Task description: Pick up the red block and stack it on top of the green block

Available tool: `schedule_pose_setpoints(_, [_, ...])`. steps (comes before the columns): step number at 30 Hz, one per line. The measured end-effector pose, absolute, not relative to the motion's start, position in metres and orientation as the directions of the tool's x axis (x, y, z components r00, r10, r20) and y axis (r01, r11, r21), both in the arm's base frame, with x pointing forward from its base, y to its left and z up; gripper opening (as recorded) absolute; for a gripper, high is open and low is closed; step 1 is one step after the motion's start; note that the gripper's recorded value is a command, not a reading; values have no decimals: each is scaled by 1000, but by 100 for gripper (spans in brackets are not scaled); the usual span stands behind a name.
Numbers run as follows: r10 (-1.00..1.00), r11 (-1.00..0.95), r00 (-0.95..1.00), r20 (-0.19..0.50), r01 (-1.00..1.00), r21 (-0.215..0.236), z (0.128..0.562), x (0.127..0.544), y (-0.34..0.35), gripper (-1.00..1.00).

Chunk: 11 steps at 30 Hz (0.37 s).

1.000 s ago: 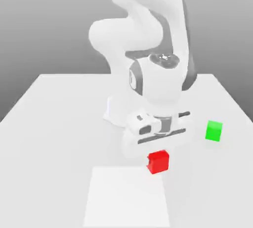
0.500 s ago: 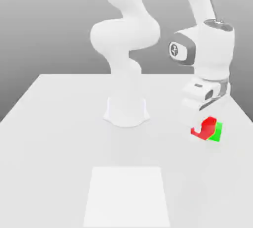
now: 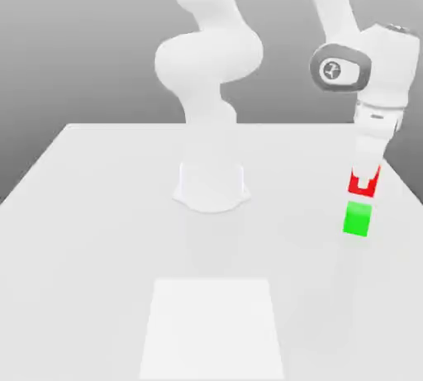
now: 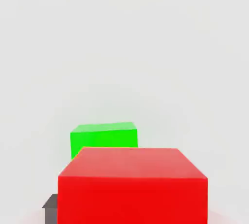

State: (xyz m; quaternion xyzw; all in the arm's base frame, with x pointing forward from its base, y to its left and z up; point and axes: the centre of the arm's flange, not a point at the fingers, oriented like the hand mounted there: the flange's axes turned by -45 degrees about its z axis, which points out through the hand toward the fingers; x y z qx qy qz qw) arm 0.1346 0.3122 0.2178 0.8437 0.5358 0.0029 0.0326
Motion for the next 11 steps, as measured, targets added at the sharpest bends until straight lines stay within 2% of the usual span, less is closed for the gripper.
schedule_pose_setpoints(5, [905,-422,424,-28,905,58,197,135,312,-100])
schedule_pose_setpoints(10, [909,-417,418,-7,909,16,181,128,313,-100])
schedule_pose_setpoints(11, [910,-414,414,-3,910,8,179,125,314,100])
